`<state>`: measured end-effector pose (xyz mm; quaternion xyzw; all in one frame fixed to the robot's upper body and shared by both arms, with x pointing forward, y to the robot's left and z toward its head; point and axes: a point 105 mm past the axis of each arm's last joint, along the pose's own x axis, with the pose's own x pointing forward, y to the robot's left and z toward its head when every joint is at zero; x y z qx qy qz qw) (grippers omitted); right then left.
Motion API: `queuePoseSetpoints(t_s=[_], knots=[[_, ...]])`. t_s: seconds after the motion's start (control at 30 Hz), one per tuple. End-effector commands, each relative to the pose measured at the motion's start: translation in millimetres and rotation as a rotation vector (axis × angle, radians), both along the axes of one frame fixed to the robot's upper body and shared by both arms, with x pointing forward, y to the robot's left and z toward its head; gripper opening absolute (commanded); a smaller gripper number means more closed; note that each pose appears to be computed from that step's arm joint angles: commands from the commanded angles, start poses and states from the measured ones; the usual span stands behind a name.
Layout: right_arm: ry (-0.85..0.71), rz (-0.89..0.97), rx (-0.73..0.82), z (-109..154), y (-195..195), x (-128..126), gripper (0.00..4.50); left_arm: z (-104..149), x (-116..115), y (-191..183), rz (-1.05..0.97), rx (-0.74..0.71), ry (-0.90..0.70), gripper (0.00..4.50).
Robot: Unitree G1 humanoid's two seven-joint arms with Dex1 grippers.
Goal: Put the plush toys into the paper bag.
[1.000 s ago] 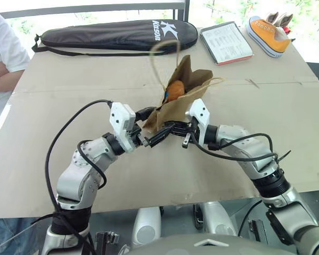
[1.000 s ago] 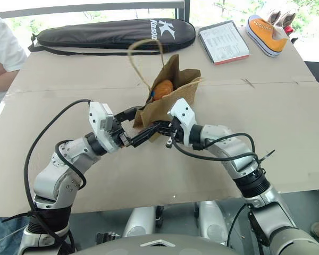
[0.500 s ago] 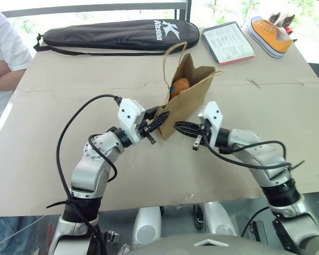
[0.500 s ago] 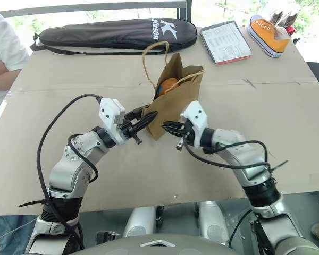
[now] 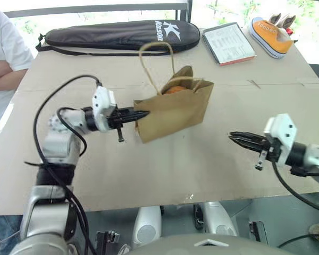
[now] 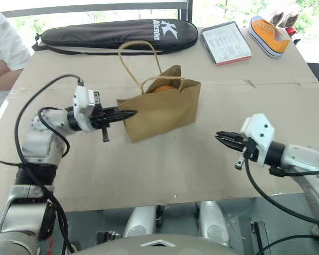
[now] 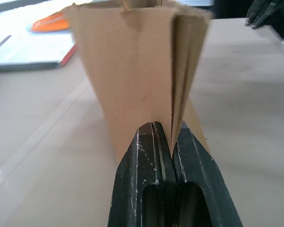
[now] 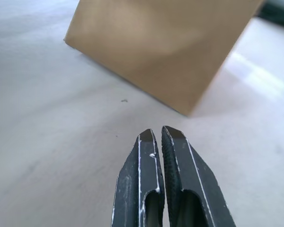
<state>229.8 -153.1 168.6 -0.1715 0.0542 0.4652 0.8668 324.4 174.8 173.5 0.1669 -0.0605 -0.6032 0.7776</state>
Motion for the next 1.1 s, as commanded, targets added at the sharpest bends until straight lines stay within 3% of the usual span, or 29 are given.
queuePoseSetpoints(t_s=[0.03, 0.13, 0.23, 0.43, 0.5, 0.63, 0.77, 0.87, 0.93, 0.97, 1.1], knots=[[-0.048, 0.011, -0.001, 15, -1, -10, 0.0, -2, 6, 5, -0.061, 0.052, -0.061, 0.03], [-0.053, -0.004, 0.005, 15, 0, -13, 0.0, -1, 15, 2, -0.105, 0.055, -0.061, 0.03], [-0.054, -0.013, 0.024, 14, 3, -12, 0.0, -3, 21, 3, -0.096, 0.065, -0.041, 1.05], [-0.056, -0.029, 0.041, 11, 3, -9, 0.0, 15, 23, 17, -0.016, -0.046, -0.048, 3.89], [-0.059, -0.043, 0.053, 11, -1, -6, 0.0, 16, 16, 30, 0.048, -0.089, -0.016, 4.4], [-0.071, -0.08, 0.064, 7, -9, 1, 0.0, 9, -9, 44, 0.184, -0.15, 0.064, 4.4], [-0.001, -0.112, 0.057, -5, -28, 2, 0.0, -10, -52, 61, 0.454, -0.215, 0.196, 4.4], [0.02, -0.127, 0.056, -10, -36, 3, 0.68, -22, -79, 57, 0.526, -0.192, 0.275, 4.5], [0.043, -0.113, 0.064, -9, -37, 1, 1.59, -28, -97, 55, 0.556, -0.164, 0.32, 4.5], [0.043, -0.11, 0.058, -9, -37, 1, 1.79, -34, -104, 57, 0.583, -0.148, 0.345, 4.5], [0.036, -0.112, 0.027, -10, -39, -1, 3.57, -41, -114, 60, 0.634, -0.139, 0.39, 4.5]])
